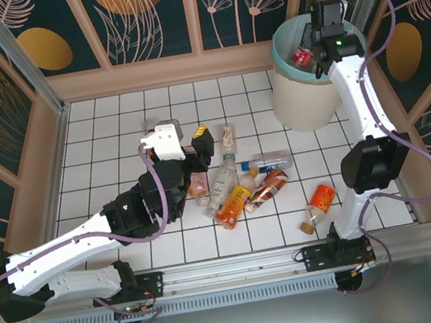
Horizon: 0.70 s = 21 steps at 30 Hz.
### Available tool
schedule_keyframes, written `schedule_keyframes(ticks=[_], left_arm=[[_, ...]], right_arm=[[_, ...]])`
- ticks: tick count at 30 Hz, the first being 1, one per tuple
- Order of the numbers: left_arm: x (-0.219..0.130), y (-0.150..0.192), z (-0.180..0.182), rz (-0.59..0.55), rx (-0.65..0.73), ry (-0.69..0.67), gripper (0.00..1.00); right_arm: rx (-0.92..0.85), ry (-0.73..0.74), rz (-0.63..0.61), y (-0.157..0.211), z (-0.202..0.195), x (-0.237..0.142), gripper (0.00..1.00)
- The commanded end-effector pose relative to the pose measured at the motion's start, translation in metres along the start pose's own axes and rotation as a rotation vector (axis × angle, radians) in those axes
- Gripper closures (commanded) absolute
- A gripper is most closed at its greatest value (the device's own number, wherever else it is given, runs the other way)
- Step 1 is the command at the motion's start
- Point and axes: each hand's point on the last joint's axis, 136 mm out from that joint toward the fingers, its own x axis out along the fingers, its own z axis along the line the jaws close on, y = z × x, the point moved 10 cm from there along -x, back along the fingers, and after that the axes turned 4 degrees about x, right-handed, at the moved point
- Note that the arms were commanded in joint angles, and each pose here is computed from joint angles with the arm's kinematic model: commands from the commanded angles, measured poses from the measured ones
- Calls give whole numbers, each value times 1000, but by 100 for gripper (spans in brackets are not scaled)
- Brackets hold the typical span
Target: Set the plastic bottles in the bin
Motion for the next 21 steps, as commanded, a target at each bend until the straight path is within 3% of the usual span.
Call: schedule_keyframes(ticks=[1, 9, 12, 21], left_arm=[[-3, -7, 6, -29, -28, -26, 31], [-5, -5, 10, -22, -43, -32, 31], [-7, -4, 14, -23, -52, -41, 31], [-6, 3, 15, 13, -51, -51, 31]], right_arm=[[18, -17, -68, -19, 0, -28, 41], [-10, 63, 22, 7, -13, 12, 46], [4, 28, 61, 12, -10, 17, 47], [-12, -102, -56, -23, 24, -44, 47]])
